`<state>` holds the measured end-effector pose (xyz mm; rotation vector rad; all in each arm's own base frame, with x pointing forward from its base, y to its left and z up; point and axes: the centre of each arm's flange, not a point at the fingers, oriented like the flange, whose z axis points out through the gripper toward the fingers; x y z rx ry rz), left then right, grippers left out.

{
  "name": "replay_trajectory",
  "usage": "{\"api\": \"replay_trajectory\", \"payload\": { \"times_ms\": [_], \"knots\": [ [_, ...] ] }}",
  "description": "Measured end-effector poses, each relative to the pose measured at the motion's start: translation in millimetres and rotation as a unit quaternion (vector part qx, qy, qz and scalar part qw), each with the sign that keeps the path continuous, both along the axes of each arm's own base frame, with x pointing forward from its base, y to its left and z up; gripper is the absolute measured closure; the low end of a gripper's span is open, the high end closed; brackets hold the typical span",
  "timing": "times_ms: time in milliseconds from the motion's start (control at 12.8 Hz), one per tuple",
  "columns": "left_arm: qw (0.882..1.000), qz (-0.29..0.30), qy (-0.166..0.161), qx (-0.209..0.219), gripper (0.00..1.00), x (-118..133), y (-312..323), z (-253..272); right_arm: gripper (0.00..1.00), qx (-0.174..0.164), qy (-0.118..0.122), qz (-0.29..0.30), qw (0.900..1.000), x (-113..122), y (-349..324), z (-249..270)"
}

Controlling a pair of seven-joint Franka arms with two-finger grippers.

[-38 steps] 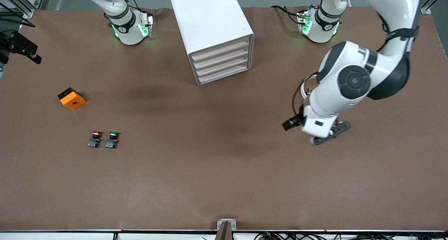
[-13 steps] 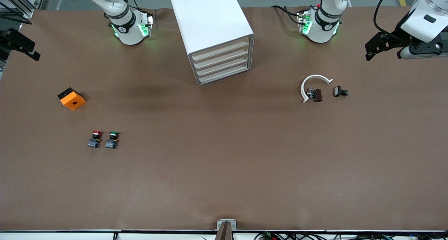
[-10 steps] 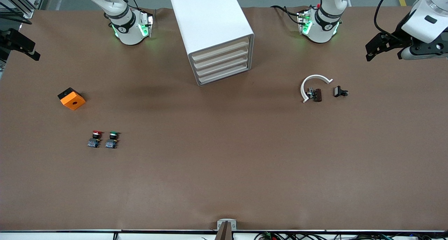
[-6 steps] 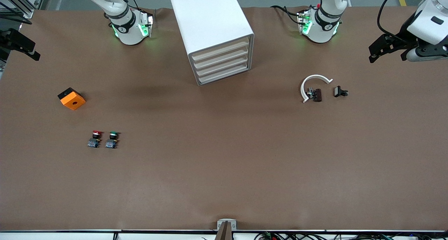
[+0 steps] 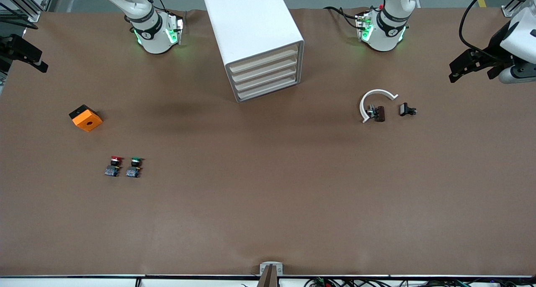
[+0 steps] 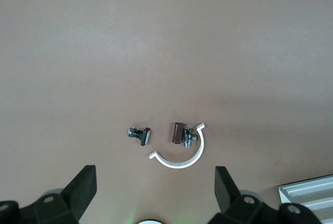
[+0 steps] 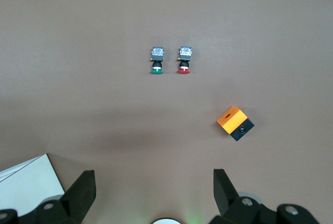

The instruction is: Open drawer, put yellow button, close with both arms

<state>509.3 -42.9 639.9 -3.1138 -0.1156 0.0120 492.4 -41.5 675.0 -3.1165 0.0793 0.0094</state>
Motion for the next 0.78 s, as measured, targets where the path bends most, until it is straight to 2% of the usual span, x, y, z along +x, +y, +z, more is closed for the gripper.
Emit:
{"api": "replay_trajectory", "payload": {
  "times_ms": [781],
  "knots": [
    [1.0,0.01,0.004,0.0,0.0,0.9,-1.2,-1.9,0.0,0.001,0.01,-0.001,1.0,-2.1,0.0,-1.7]
  ]
}}
